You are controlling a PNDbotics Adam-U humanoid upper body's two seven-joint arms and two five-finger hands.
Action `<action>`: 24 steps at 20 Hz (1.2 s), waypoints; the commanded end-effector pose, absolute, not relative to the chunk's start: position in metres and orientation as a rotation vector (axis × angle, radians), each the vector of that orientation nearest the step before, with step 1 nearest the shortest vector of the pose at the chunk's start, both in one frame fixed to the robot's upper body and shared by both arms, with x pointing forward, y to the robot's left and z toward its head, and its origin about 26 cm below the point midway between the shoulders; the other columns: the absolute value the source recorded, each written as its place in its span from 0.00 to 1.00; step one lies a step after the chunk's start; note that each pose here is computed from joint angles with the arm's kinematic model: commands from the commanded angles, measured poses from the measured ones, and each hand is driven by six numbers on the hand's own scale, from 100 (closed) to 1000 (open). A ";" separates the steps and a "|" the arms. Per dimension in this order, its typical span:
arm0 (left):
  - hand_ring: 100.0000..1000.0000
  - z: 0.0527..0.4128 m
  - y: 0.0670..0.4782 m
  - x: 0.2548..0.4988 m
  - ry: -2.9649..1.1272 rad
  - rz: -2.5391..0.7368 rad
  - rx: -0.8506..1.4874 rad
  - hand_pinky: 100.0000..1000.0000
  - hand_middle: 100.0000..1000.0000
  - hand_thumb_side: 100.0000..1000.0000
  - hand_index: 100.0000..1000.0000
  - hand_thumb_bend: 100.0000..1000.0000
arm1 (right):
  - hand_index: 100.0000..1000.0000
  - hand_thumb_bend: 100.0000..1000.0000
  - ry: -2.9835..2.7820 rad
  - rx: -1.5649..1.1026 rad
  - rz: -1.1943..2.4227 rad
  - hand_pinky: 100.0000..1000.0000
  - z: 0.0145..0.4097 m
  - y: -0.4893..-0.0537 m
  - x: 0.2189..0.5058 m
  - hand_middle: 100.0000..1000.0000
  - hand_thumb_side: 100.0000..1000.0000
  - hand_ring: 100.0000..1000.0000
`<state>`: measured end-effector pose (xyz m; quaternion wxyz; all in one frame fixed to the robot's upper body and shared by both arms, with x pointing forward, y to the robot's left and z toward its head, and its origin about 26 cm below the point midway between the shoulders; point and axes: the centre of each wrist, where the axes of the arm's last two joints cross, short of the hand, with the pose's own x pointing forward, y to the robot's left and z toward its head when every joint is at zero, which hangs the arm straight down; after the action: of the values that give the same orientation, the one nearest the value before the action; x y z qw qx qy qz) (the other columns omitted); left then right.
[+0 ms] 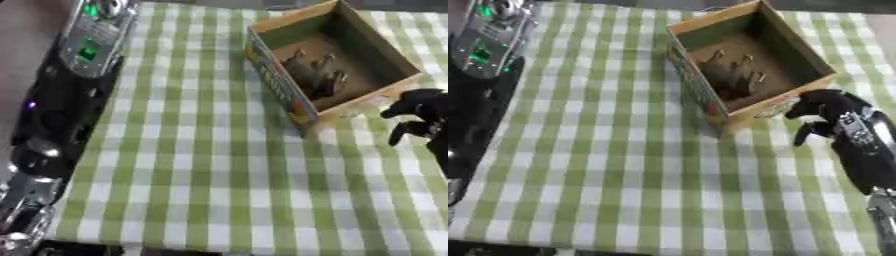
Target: Pick up objects on the table and place them in the box.
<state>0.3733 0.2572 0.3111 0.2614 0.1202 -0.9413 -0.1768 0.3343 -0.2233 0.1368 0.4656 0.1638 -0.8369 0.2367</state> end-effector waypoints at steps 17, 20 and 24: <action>0.44 0.260 0.299 0.339 -2.353 -0.349 0.211 0.45 0.48 0.50 0.54 0.00 | 0.69 0.00 -2.061 0.318 0.546 0.33 0.136 -0.245 0.330 0.55 0.67 0.64; 0.44 0.257 0.298 0.338 -2.341 -0.348 0.200 0.44 0.48 0.50 0.54 0.00 | 0.69 0.00 -2.066 0.311 0.537 0.33 0.136 -0.246 0.330 0.55 0.68 0.64; 0.44 0.257 0.298 0.338 -2.337 -0.350 0.196 0.44 0.48 0.50 0.54 0.00 | 0.69 0.00 -2.067 0.306 0.534 0.33 0.136 -0.247 0.330 0.55 0.68 0.64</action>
<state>0.3423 0.2971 0.2460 0.3917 0.0748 -0.9069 -0.1361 0.3303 -0.2406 0.1283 0.4805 0.1371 -0.8393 0.2141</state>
